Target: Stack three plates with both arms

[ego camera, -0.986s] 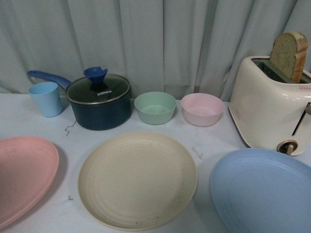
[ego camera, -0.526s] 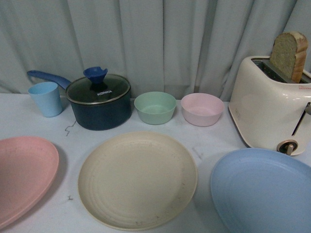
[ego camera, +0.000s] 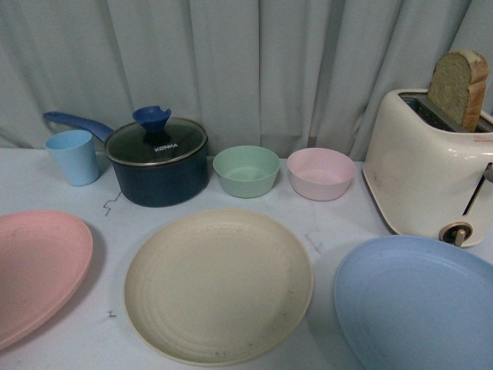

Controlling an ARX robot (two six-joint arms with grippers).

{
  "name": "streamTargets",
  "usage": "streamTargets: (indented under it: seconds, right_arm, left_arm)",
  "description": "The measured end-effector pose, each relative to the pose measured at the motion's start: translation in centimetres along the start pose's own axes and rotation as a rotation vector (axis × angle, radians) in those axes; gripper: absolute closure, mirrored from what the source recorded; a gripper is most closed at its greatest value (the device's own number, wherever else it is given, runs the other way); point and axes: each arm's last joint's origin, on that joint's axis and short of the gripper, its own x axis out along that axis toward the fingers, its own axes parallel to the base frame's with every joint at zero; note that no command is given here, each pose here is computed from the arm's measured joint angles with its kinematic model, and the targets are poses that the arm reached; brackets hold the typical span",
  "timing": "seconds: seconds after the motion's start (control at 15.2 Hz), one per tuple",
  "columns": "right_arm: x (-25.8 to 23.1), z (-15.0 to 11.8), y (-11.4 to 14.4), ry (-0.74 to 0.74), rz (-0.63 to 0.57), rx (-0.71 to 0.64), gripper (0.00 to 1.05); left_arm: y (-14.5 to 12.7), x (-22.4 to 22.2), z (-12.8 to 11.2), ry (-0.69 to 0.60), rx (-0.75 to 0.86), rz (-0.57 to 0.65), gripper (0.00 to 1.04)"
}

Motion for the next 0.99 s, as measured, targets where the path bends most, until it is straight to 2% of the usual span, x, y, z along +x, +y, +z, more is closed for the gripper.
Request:
streamTargets:
  seconds: [0.2,0.39,0.59,0.72,0.99]
  right_arm:
    - [0.0,0.0,0.0,0.0,0.0,0.0,0.06]
    - [0.0,0.0,0.0,0.0,0.0,0.0,0.06]
    - [0.0,0.0,0.0,0.0,0.0,0.0,0.06]
    - [0.0,0.0,0.0,0.0,0.0,0.0,0.06]
    - [0.0,0.0,0.0,0.0,0.0,0.0,0.06]
  left_arm:
    - [-0.1,-2.1,1.4,-0.03,-0.004,0.001,1.02]
    - [-0.8,-5.4,3.9,-0.115,0.001,0.018,1.02]
    - [-4.8,-9.3,6.7,-0.256,0.026,-0.089,1.02]
    - [-8.0,-9.8,7.0,-0.275,0.046,-0.158,1.02]
    - [-14.3,-7.6,6.8,-0.263,0.103,-0.277,1.02]
